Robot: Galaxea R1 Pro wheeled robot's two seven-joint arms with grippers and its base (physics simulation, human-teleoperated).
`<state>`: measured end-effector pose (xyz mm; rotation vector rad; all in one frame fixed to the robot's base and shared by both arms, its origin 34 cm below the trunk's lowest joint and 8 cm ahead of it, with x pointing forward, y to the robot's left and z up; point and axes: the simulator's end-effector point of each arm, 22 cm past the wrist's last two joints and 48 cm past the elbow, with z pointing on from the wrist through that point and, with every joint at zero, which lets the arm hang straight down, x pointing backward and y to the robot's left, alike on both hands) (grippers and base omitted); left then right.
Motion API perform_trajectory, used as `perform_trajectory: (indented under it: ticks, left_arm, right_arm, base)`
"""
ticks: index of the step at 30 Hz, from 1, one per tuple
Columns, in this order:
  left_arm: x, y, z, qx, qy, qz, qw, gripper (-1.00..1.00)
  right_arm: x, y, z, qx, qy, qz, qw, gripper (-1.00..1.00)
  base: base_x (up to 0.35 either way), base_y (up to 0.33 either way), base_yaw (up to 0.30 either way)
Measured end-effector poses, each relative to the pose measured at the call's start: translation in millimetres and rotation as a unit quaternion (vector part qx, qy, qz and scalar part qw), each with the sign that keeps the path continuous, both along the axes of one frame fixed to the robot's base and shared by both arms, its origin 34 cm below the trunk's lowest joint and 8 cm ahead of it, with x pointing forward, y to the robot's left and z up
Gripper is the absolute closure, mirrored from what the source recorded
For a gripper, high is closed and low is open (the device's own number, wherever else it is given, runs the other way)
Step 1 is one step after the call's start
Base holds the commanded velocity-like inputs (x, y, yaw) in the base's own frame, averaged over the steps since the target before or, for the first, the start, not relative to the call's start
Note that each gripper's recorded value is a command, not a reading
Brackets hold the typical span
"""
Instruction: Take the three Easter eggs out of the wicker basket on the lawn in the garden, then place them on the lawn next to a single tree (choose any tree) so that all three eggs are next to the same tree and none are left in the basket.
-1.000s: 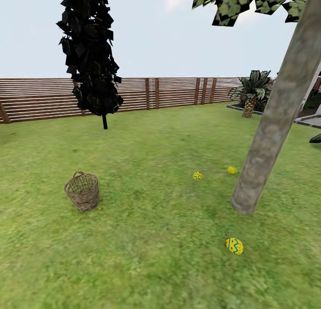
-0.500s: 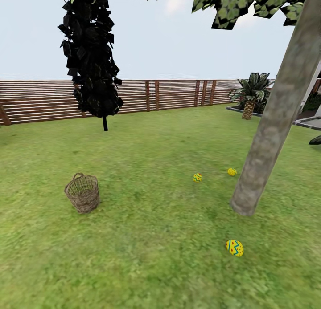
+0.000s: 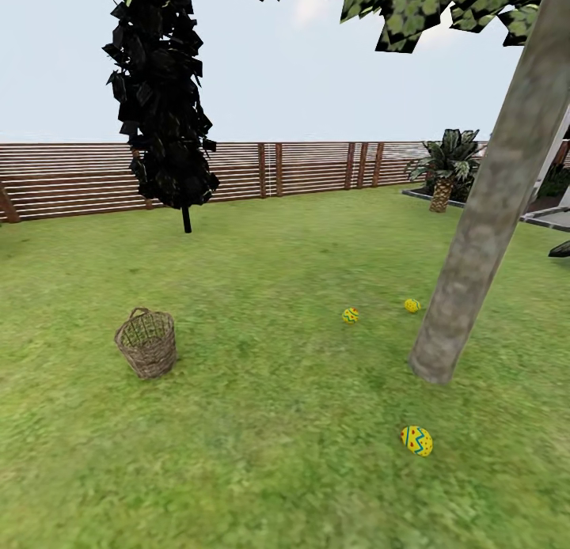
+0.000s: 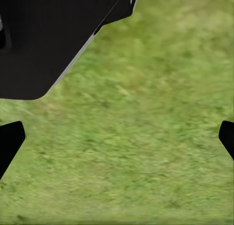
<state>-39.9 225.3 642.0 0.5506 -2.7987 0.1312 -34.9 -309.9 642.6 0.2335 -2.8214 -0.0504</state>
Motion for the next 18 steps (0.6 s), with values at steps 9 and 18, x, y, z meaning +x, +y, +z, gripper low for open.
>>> perform_trajectory:
  ticks: [9, 18]
  left_arm:
    - [21, 10, -6, 0.008, -0.024, -0.001, 0.9997, -1.0]
    - [23, 9, -6, 0.007, -0.026, -0.001, 0.9996, -1.0]
  right_arm:
    - [38, 6, -10, 0.005, -0.044, 0.002, 0.999, -1.0]
    - [43, 7, -11, 0.006, -0.049, 0.002, 0.9988, -1.0]
  base:
    - [0.0, 0.0, 0.0]
    - [0.0, 0.0, 0.0]
